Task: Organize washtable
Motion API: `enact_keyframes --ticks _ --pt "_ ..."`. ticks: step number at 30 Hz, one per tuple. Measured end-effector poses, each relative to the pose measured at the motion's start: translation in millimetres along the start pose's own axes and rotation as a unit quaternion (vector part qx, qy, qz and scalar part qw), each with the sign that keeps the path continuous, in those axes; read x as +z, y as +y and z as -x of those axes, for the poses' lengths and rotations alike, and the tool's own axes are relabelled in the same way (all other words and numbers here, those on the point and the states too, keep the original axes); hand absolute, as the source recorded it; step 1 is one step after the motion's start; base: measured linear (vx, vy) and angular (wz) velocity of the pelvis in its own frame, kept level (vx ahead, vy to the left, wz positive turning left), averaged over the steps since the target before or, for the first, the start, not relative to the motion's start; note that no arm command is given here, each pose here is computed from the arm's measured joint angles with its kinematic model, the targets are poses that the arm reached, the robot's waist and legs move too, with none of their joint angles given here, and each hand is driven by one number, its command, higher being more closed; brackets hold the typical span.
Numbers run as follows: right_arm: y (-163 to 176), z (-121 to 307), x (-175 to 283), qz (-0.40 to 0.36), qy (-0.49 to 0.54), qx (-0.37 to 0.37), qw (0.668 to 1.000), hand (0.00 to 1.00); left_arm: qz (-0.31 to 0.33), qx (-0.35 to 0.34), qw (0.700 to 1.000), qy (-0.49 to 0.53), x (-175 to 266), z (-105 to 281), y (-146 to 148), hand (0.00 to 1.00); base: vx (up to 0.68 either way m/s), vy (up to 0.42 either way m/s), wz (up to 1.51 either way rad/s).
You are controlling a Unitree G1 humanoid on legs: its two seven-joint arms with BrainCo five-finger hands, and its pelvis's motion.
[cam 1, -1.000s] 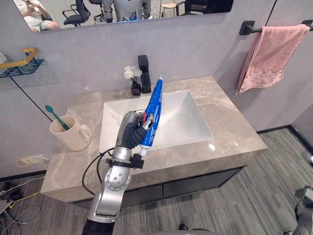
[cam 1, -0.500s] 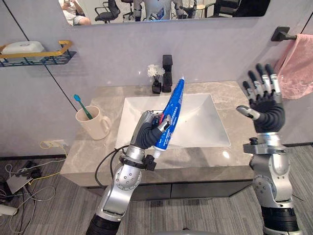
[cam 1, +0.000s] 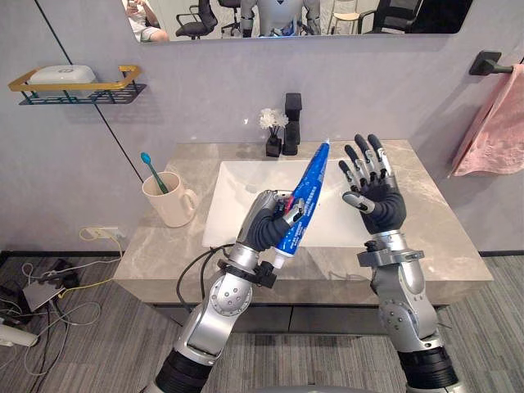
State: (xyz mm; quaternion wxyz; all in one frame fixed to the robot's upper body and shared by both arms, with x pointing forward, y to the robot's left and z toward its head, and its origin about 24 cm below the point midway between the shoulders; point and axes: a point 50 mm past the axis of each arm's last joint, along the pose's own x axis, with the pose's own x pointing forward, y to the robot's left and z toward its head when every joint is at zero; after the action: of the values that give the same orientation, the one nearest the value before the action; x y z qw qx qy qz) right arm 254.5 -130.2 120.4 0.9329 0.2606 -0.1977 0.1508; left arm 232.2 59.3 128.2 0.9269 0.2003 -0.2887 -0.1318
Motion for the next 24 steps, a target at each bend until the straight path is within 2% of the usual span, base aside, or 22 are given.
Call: enact_keyframes --ticks 7,24 --pt "5 1 -14 -0.059 0.013 -0.014 0.998 0.00 0.007 -0.003 1.000 0.002 -1 -1 -7 1.00 0.00 0.000 0.00" --pt "10 5 -41 -0.108 0.062 -0.024 0.992 0.00 0.011 -0.032 0.999 0.022 -7 0 -21 1.00 -0.01 -0.001 0.00"
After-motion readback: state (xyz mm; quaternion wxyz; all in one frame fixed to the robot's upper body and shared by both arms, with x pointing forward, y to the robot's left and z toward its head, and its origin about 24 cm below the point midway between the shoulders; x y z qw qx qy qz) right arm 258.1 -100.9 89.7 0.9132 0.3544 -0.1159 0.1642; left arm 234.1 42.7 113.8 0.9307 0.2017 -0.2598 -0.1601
